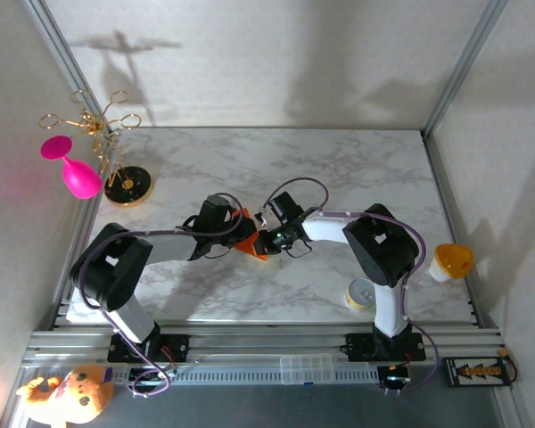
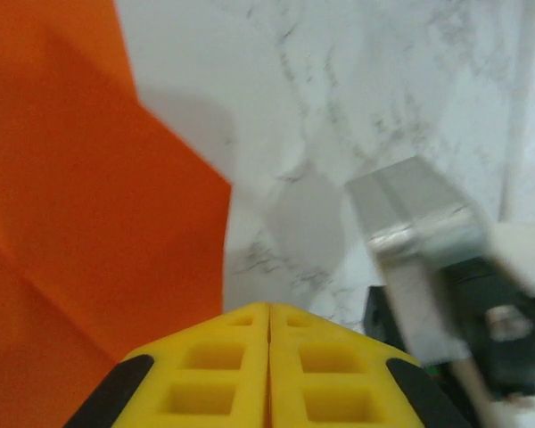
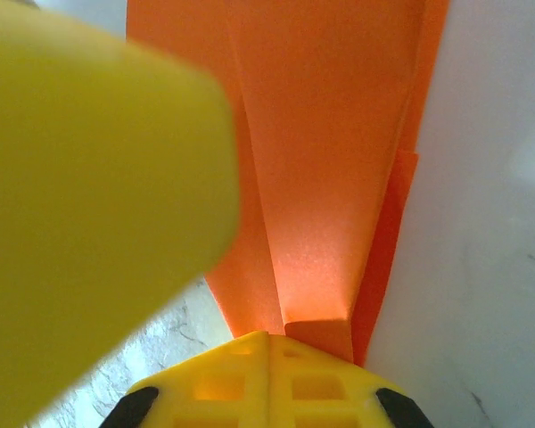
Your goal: Fold a paper plane with a square sheet of paper (pick it up from the middle)
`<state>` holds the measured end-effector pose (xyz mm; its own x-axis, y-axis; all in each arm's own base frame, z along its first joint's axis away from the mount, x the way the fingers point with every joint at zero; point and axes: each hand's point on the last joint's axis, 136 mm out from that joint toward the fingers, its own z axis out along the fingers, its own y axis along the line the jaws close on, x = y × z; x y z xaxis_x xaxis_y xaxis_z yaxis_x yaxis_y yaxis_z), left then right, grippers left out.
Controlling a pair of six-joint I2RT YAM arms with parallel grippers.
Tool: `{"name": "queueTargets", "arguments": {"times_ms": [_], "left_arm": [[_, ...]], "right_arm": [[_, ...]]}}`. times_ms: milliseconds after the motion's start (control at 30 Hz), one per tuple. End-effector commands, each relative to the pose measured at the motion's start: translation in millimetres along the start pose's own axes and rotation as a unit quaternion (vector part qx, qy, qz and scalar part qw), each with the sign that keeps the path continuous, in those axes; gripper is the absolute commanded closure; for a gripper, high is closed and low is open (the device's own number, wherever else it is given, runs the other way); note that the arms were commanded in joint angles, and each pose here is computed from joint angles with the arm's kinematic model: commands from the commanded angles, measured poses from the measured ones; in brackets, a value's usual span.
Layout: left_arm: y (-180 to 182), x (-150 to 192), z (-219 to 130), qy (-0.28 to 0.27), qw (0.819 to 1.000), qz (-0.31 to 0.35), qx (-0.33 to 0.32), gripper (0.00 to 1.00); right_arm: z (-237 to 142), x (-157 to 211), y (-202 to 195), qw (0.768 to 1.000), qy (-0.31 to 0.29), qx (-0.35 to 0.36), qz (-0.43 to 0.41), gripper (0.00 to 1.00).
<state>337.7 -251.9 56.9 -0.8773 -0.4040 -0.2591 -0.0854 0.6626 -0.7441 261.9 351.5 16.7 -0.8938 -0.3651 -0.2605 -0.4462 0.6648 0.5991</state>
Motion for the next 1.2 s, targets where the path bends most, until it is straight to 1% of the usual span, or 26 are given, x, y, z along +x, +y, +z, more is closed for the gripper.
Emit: {"name": "queueTargets", "arguments": {"times_ms": [0, 200, 400, 867, 1000, 1167], "left_arm": [[17, 4, 6, 0.009, 0.999, 0.005, -0.044, 0.93], [21, 11, 15, 0.027, 0.999, -0.003, -0.045, 0.94], [23, 14, 21, 0.035, 0.998, 0.003, -0.047, 0.94], [58, 2, 22, 0.006, 0.992, -0.004, -0.129, 0.94], [70, -3, 23, 0.012, 0.988, 0.009, -0.154, 0.94], [80, -13, 22, 0.013, 0.985, 0.017, -0.169, 0.94]], "right_arm": [[14, 36, -39, 0.996, 0.05, 0.06, 0.032, 0.96], [14, 35, -38, 0.996, 0.05, 0.061, 0.032, 0.96], [15, 34, -40, 0.996, 0.05, 0.064, 0.032, 0.97], [15, 42, -44, 0.995, 0.058, 0.07, 0.035, 0.97], [15, 55, -55, 0.993, 0.073, 0.09, 0.033, 0.97], [16, 70, -61, 0.991, 0.087, 0.093, 0.038, 0.98]]}}
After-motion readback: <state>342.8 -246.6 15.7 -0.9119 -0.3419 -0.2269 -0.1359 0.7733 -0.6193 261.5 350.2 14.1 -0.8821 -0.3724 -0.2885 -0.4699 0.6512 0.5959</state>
